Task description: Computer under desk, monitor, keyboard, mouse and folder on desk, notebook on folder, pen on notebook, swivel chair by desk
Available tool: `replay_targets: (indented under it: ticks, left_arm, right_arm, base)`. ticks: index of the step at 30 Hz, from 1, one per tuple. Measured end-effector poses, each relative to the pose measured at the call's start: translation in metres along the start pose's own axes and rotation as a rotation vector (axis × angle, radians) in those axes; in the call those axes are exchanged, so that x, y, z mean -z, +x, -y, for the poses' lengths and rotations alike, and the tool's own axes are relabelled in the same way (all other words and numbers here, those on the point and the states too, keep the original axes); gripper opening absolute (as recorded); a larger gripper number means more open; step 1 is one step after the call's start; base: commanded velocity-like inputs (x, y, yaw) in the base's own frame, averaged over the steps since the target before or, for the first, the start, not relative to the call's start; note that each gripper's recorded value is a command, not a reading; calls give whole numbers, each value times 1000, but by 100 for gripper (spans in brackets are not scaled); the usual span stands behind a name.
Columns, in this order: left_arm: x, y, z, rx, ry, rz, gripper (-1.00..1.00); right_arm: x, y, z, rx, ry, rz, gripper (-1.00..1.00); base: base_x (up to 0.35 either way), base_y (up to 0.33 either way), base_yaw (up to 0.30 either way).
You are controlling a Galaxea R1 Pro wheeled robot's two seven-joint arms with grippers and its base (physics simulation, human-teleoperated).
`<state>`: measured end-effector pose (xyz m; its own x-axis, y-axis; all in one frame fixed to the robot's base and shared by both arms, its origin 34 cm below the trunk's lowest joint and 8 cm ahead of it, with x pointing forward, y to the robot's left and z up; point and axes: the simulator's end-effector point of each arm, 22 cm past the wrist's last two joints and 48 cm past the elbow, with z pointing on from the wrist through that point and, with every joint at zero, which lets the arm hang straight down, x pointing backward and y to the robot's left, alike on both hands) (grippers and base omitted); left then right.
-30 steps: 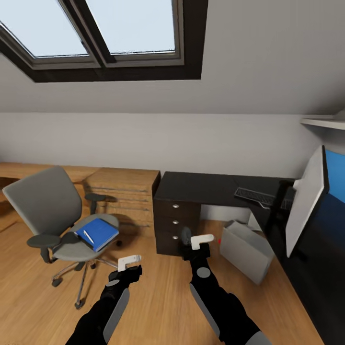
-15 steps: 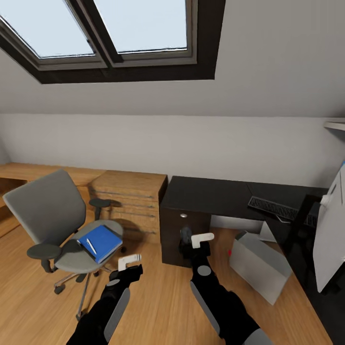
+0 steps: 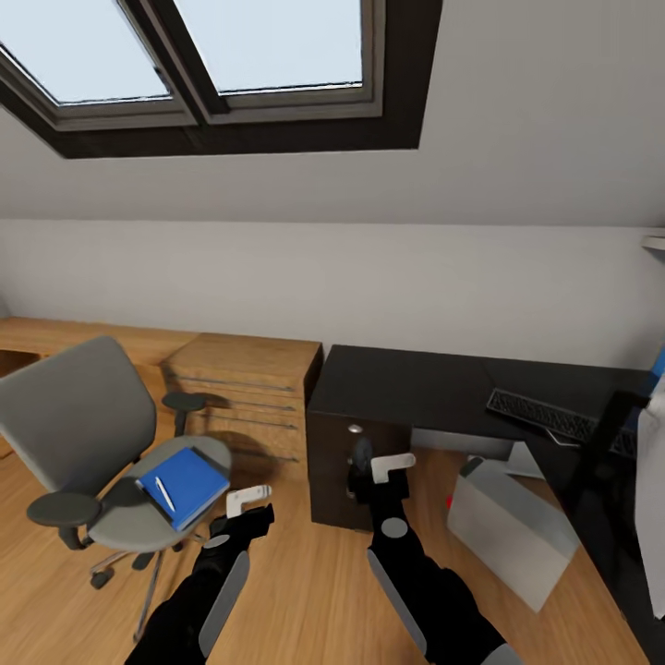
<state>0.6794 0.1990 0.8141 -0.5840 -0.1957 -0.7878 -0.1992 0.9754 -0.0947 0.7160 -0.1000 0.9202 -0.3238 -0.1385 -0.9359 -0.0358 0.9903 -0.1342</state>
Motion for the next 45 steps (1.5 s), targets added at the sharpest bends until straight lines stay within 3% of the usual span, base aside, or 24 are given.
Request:
replay_targets:
  ticks: [12, 18, 32, 38, 45]
  left_arm:
    - [0, 1, 0, 0, 0, -1, 100]
    - [0, 1, 0, 0, -1, -2, 100]
    - [-2, 5, 0, -2, -1, -11, 100]
    - [-3, 6, 0, -2, -1, -13, 100]
    - [-3, 6, 1, -3, 0, -13, 100]
  right_arm:
    - [1, 0, -1, -2, -3, 2, -100]
    - [0, -4, -1, -15, -1, 31, -100]
    - [-2, 6, -3, -14, -5, 20, -100]
    - [-4, 8, -1, -25, 0, 41, -100]
    - [-11, 46, 8, -16, 20, 5, -100]
  base:
    - [319, 0, 18]
    - [320, 0, 194]
    - [313, 0, 246]
    - [315, 0, 34]
    - [314, 0, 2]
